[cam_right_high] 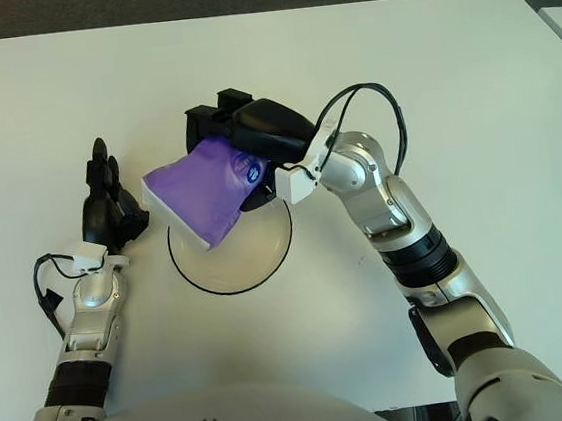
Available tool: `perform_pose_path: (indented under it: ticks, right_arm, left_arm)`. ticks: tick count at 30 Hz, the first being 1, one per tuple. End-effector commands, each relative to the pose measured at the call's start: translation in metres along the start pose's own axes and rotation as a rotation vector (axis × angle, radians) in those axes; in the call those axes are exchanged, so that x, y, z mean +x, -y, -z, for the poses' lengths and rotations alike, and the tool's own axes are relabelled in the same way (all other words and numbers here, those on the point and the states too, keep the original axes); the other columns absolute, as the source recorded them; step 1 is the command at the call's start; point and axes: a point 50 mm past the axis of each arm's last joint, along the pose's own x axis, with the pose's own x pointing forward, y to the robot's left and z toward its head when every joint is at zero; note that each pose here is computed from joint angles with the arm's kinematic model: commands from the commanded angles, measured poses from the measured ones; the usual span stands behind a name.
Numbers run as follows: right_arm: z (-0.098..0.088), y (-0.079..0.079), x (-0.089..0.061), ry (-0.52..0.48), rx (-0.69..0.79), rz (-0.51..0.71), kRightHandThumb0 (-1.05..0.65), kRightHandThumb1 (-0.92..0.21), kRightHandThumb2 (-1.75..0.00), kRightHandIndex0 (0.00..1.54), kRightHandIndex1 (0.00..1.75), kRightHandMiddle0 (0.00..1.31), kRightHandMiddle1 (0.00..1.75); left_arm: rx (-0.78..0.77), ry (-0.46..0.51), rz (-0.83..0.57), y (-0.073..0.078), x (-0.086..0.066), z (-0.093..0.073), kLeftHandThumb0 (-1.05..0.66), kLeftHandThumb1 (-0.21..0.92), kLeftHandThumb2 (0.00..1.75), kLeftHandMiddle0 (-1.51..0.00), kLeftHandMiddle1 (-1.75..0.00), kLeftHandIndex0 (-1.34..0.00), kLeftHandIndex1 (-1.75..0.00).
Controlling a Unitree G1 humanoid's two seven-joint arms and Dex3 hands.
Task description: Put the tissue paper into the plate.
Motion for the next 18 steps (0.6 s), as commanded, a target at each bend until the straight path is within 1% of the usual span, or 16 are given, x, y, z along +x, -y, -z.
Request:
perform_pose_path:
  ticks: [1, 2, 3, 4, 5, 6, 7, 8, 9, 10, 11, 12, 16, 18]
  right_arm:
    - [0.002, -0.003, 0.0, -0.01, -0.032, -0.026, -0.16, -0.26, -1.35, 0.81, 1.75, 0.55, 1.64]
    - [0.003, 0.002, -0.002, -0.016, -0.062, -0.069, -0.13, -0.28, -1.33, 0.77, 1.75, 0.53, 1.63]
    - [0.003, 0.006, -0.002, -0.02, -0.083, -0.099, -0.09, -0.43, -1.15, 0.63, 1.74, 0.38, 1.65]
    - [0.004, 0.009, -0.003, -0.023, -0.107, -0.135, -0.06, -0.55, -1.01, 0.53, 1.74, 0.28, 1.66]
    - [0.004, 0.01, -0.004, -0.022, -0.145, -0.192, -0.17, -0.55, -0.95, 0.43, 1.69, 0.23, 1.59]
    - [0.004, 0.01, -0.004, -0.021, -0.169, -0.229, -0.4, -0.62, -0.77, 0.28, 1.29, 0.14, 1.24]
    - [0.004, 0.01, -0.004, -0.021, -0.183, -0.253, -0.54, -0.7, -0.6, 0.18, 1.02, 0.09, 1.01]
    - [0.004, 0.009, -0.004, -0.015, -0.208, -0.289, -0.6, -0.73, -0.53, 0.14, 0.93, 0.07, 0.92]
    - [0.004, 0.009, -0.004, -0.004, -0.241, -0.324, -0.71, -0.8, -0.42, 0.09, 0.64, 0.05, 0.68]
    - [0.004, 0.009, -0.004, 0.005, -0.264, -0.349, -0.81, -0.84, -0.36, 0.06, 0.42, 0.03, 0.48]
    - [0.004, 0.009, -0.003, 0.01, -0.278, -0.365, -0.88, -0.87, -0.32, 0.04, 0.28, 0.02, 0.35]
    - [0.004, 0.009, -0.003, 0.022, -0.303, -0.377, -0.94, -0.89, -0.3, 0.02, 0.18, 0.01, 0.24]
    - [0.003, 0.009, -0.002, 0.058, -0.362, -0.392, -1.02, -0.91, -0.33, 0.01, 0.05, 0.0, 0.06]
    - [0.003, 0.01, -0.002, 0.076, -0.371, -0.387, -1.03, -0.92, -0.35, 0.0, 0.02, 0.0, 0.03]
  left_arm:
    - [0.021, -0.224, 0.008, 0.001, -0.032, 0.044, -0.84, 0.92, 1.02, -0.12, -0.01, 0.0, -0.19]
    - [0.02, -0.223, 0.007, 0.001, -0.032, 0.044, -0.84, 0.92, 1.02, -0.12, -0.01, 0.0, -0.19]
    - [0.019, -0.223, 0.006, 0.001, -0.032, 0.044, -0.83, 0.92, 1.02, -0.13, -0.01, 0.0, -0.2]
    - [0.017, -0.223, 0.006, 0.001, -0.032, 0.044, -0.83, 0.92, 1.01, -0.13, -0.01, 0.0, -0.2]
    - [0.015, -0.224, 0.006, 0.001, -0.032, 0.044, -0.83, 0.92, 1.01, -0.13, -0.01, 0.0, -0.2]
    - [0.013, -0.224, 0.006, 0.001, -0.032, 0.044, -0.83, 0.92, 1.01, -0.13, -0.01, 0.0, -0.21]
    - [0.012, -0.225, 0.006, 0.001, -0.032, 0.044, -0.83, 0.92, 1.01, -0.13, -0.01, 0.0, -0.21]
    - [0.01, -0.225, 0.006, 0.001, -0.032, 0.044, -0.82, 0.92, 1.01, -0.13, -0.01, 0.0, -0.21]
    - [0.007, -0.226, 0.005, 0.001, -0.032, 0.044, -0.82, 0.92, 1.0, -0.13, -0.01, 0.0, -0.21]
    - [0.005, -0.226, 0.004, 0.001, -0.032, 0.044, -0.82, 0.92, 1.0, -0.13, -0.01, 0.0, -0.21]
    - [0.004, -0.226, 0.004, 0.001, -0.032, 0.044, -0.82, 0.92, 1.0, -0.13, -0.01, 0.0, -0.21]
    - [0.004, -0.227, 0.004, 0.001, -0.032, 0.044, -0.82, 0.92, 1.0, -0.13, -0.01, 0.0, -0.21]
    - [0.006, -0.23, 0.006, 0.001, -0.031, 0.043, -0.83, 0.92, 0.99, -0.12, 0.0, 0.0, -0.2]
    - [0.012, -0.232, 0.008, 0.001, -0.031, 0.043, -0.83, 0.92, 1.0, -0.12, 0.0, 0.0, -0.19]
